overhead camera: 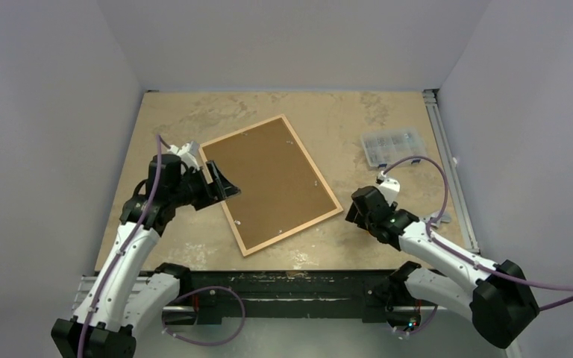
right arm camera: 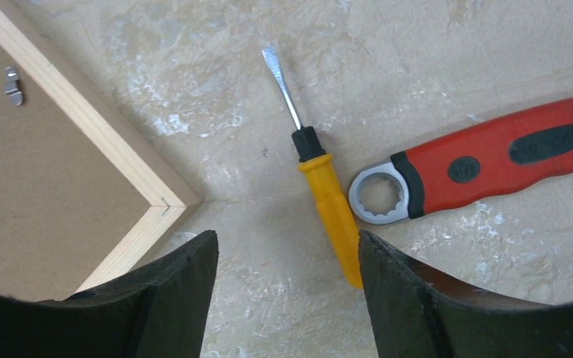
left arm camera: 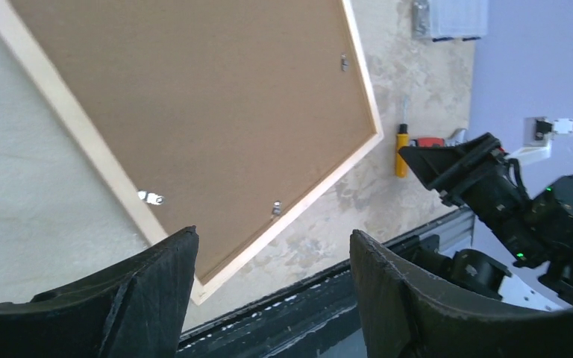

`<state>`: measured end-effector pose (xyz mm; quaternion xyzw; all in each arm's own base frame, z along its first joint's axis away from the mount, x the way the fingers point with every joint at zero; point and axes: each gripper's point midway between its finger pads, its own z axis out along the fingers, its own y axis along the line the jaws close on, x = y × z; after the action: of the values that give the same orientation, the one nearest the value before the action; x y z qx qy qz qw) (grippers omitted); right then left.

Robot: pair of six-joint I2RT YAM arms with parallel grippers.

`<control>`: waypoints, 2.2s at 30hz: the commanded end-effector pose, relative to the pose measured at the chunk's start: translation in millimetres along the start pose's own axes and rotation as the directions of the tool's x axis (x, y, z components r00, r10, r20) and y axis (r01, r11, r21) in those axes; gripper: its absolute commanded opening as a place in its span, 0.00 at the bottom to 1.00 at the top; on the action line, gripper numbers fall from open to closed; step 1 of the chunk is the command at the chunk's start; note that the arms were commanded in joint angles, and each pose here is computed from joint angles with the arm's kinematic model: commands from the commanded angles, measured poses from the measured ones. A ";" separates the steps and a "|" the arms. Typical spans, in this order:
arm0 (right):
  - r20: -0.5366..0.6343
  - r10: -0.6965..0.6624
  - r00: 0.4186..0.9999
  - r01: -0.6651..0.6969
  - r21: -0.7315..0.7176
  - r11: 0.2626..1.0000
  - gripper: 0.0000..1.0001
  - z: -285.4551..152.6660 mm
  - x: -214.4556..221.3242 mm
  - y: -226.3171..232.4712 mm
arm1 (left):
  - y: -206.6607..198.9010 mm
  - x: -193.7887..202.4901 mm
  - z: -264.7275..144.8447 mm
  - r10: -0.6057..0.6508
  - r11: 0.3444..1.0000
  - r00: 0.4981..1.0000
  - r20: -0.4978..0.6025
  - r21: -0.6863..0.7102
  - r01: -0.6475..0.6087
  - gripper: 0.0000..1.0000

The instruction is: Take the photo out of the frame

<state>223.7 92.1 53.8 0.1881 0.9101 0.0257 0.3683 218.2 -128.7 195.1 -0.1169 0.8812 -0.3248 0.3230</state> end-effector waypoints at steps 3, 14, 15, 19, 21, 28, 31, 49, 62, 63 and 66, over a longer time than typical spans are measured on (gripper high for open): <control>0.009 0.049 0.999 -0.050 0.071 0.996 0.59 11.1 1.7 -16.0 | -81.2 -24.7 3.1 0.087 0.977 0.996 -0.015 0.197 -0.082 0.72; -0.069 0.030 0.997 -0.022 0.124 0.992 0.37 21.0 15.1 -19.7 | -189.9 -50.1 -8.6 0.275 0.901 0.961 0.032 0.339 -0.269 0.71; -0.081 0.028 0.996 -0.018 0.124 0.992 0.34 21.7 17.5 -19.3 | -191.2 -47.7 -5.0 0.292 0.897 0.956 0.025 0.340 -0.283 0.71; -0.108 0.021 0.994 -0.006 0.132 0.991 0.32 21.5 22.4 -20.4 | -176.9 -38.0 17.4 0.353 0.894 0.935 -0.029 0.306 -0.328 0.71; -0.103 0.021 0.994 -0.008 0.130 0.991 0.32 21.2 21.9 -20.9 | -170.8 -29.0 28.9 0.376 0.890 0.923 -0.080 0.308 -0.336 0.71; -0.115 0.014 0.993 -0.001 0.118 0.993 0.23 23.4 20.5 -13.8 | -171.0 11.1 50.0 0.392 0.867 0.874 -0.285 0.433 -0.248 0.71; -0.068 0.012 0.998 -0.004 0.105 0.994 0.16 21.4 7.4 -9.7 | -168.4 11.9 52.5 0.396 0.869 0.870 -0.293 0.425 -0.252 0.71; 0.152 -0.190 0.970 0.241 -0.718 0.654 0.00 -85.4 -74.7 167.4 | -157.8 7.4 61.4 0.379 0.887 0.886 -0.266 0.379 -0.266 0.71; 0.214 -0.242 0.946 0.295 -0.878 0.377 0.00 -151.6 -35.6 251.7 | -145.8 9.2 78.5 0.261 0.929 0.908 -0.329 0.341 -0.143 0.72; 0.224 -0.234 0.946 0.301 -0.876 0.377 0.00 -154.3 -37.0 251.8 | -143.1 5.7 79.0 0.249 0.934 0.914 -0.319 0.329 -0.139 0.72; 0.253 -0.212 0.944 0.319 -0.865 0.387 0.00 -158.6 -41.8 249.0 | -136.0 -3.3 79.2 0.219 0.945 0.931 -0.293 0.301 -0.128 0.72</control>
<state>213.9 315.8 184.0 -0.1801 0.8102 0.4095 0.3788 257.5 -279.2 229.5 0.0926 0.8810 -0.4258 0.1845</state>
